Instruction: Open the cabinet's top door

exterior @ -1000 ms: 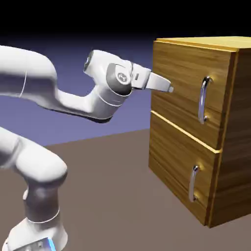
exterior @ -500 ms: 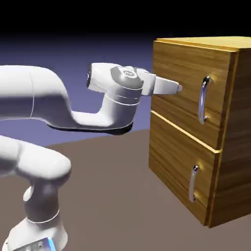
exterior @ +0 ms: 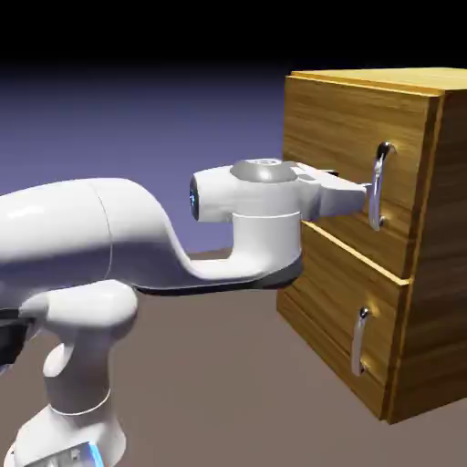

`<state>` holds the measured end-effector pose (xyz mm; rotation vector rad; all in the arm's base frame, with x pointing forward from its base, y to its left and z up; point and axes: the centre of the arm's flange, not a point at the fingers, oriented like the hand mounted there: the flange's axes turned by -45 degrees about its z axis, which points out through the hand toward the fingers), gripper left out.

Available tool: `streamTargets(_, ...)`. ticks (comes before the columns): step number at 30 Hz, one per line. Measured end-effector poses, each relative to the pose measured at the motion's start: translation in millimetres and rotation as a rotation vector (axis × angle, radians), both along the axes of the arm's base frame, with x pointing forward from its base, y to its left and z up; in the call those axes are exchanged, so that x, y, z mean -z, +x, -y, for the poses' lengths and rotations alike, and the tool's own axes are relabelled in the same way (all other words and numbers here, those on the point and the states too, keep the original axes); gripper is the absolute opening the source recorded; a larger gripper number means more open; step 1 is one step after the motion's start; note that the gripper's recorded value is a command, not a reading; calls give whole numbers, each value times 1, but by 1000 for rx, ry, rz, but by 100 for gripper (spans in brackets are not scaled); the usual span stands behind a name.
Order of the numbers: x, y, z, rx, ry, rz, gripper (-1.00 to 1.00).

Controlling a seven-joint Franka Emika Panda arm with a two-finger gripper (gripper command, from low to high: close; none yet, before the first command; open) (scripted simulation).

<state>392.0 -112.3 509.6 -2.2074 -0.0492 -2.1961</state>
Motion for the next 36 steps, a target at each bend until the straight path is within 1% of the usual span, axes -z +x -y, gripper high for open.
streamTargets(2, 3, 2, 2, -1, 3, 5, 100)
streamTargets(6, 3, 42, 1, -2, 4, 5, 100)
streamTargets(7, 3, 52, 0, -1, 3, 5, -100)
streamTargets(9, 3, 52, 0, -1, 3, 5, -100)
streamTargets(25, 3, -82, -69, 345, 2, 6, -100)
streamTargets(36, 3, -145, -127, 542, 2, 6, -100)
